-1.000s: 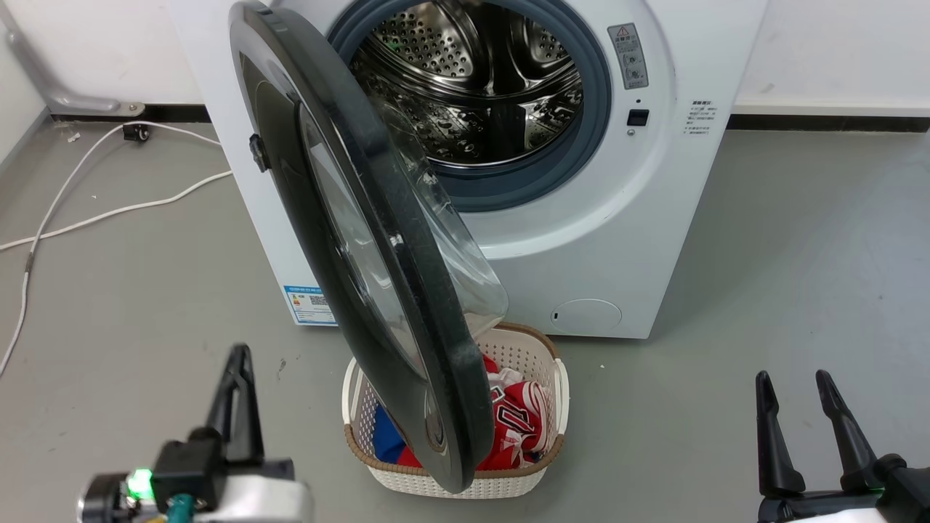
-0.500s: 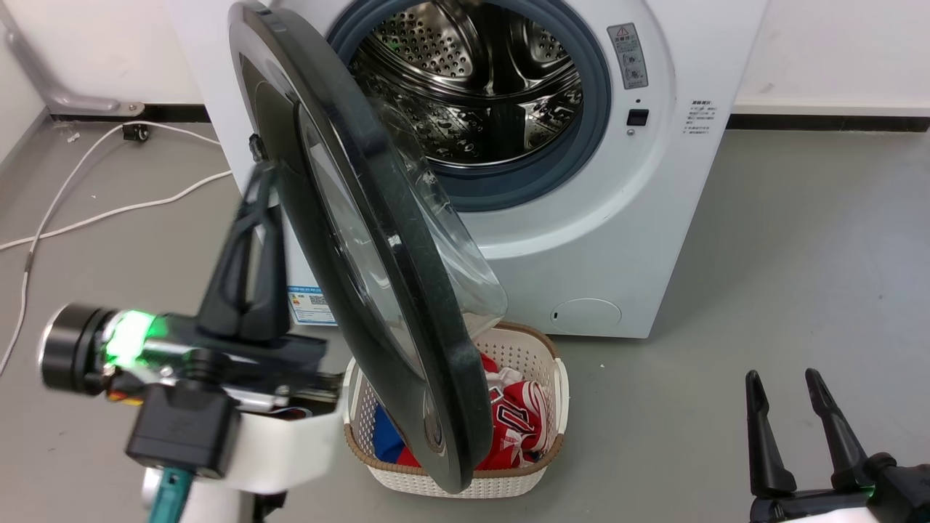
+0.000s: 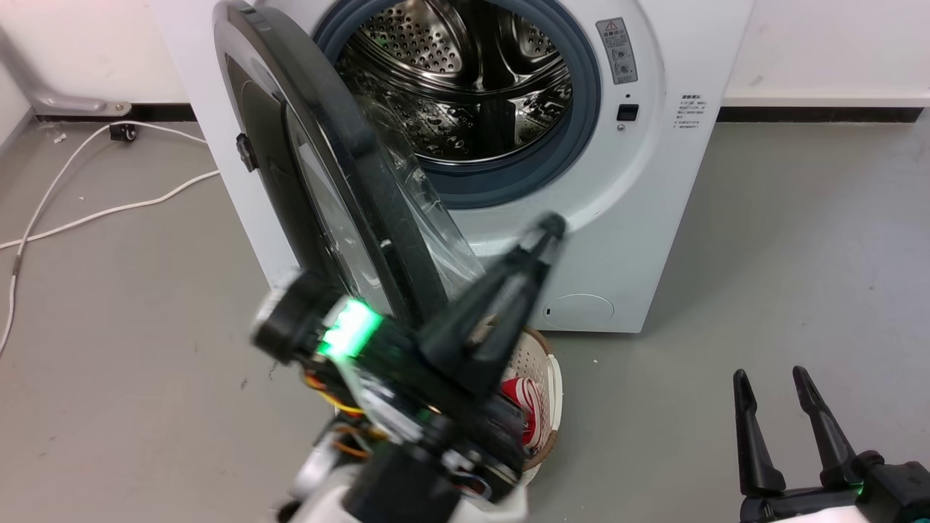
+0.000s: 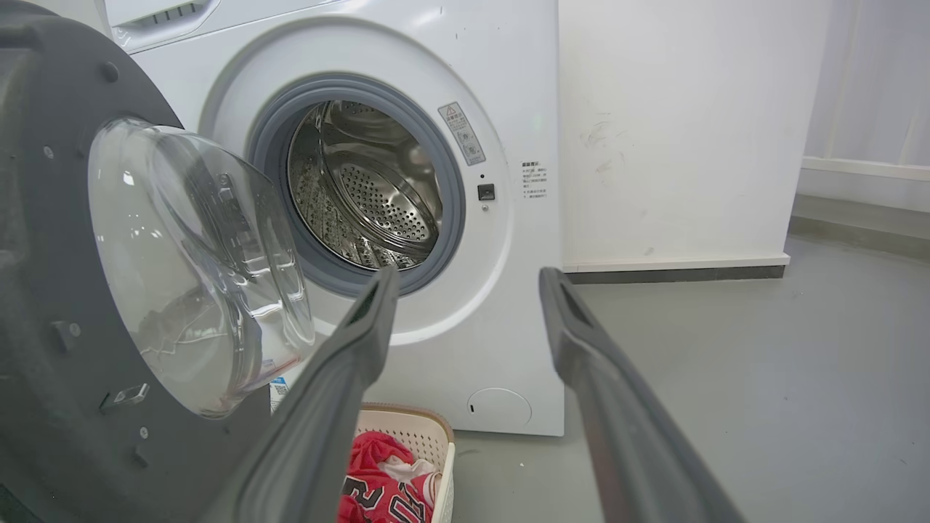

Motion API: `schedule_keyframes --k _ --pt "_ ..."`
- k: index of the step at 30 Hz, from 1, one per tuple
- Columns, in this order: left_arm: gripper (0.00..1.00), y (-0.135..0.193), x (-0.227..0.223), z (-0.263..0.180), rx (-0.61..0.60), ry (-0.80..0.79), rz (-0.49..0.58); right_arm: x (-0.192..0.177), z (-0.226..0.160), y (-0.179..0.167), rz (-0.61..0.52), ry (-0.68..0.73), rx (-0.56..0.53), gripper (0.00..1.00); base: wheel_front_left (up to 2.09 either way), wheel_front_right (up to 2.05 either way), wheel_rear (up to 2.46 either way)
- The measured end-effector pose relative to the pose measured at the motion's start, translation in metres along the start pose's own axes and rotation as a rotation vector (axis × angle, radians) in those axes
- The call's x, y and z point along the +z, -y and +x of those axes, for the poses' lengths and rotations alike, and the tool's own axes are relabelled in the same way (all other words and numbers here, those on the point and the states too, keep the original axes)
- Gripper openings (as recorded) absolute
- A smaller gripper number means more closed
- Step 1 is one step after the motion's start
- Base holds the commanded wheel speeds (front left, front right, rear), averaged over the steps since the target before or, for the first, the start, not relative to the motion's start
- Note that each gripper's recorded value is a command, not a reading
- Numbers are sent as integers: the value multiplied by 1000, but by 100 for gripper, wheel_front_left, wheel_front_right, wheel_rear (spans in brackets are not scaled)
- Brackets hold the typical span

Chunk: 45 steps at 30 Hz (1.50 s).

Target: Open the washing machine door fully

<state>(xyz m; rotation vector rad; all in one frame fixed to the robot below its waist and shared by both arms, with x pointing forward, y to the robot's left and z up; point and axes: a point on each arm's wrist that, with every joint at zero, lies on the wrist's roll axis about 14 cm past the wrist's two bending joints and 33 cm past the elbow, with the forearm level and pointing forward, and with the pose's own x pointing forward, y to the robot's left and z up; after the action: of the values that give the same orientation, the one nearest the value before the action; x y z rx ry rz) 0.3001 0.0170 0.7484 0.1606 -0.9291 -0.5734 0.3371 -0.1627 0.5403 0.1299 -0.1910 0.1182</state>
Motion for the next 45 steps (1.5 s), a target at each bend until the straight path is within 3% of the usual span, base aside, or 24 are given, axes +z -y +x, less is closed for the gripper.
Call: schedule_keyframes --k 13,23,35,45 --pt "0 76 -39 -26 -149 -168 -222 -4 3 -11 11 -12 32 100 0 0 0" --pt "0 102 -85 -70 -149 -382 -324 -10 5 -14 16 -27 43 100 0 0 0" --pt "0 83 -139 -120 -8 -611 -344 -16 7 -14 18 -44 42 100 0 0 0" --pt "0 60 -156 -133 84 -671 -321 -21 6 -17 20 -59 51 100 0 0 0"
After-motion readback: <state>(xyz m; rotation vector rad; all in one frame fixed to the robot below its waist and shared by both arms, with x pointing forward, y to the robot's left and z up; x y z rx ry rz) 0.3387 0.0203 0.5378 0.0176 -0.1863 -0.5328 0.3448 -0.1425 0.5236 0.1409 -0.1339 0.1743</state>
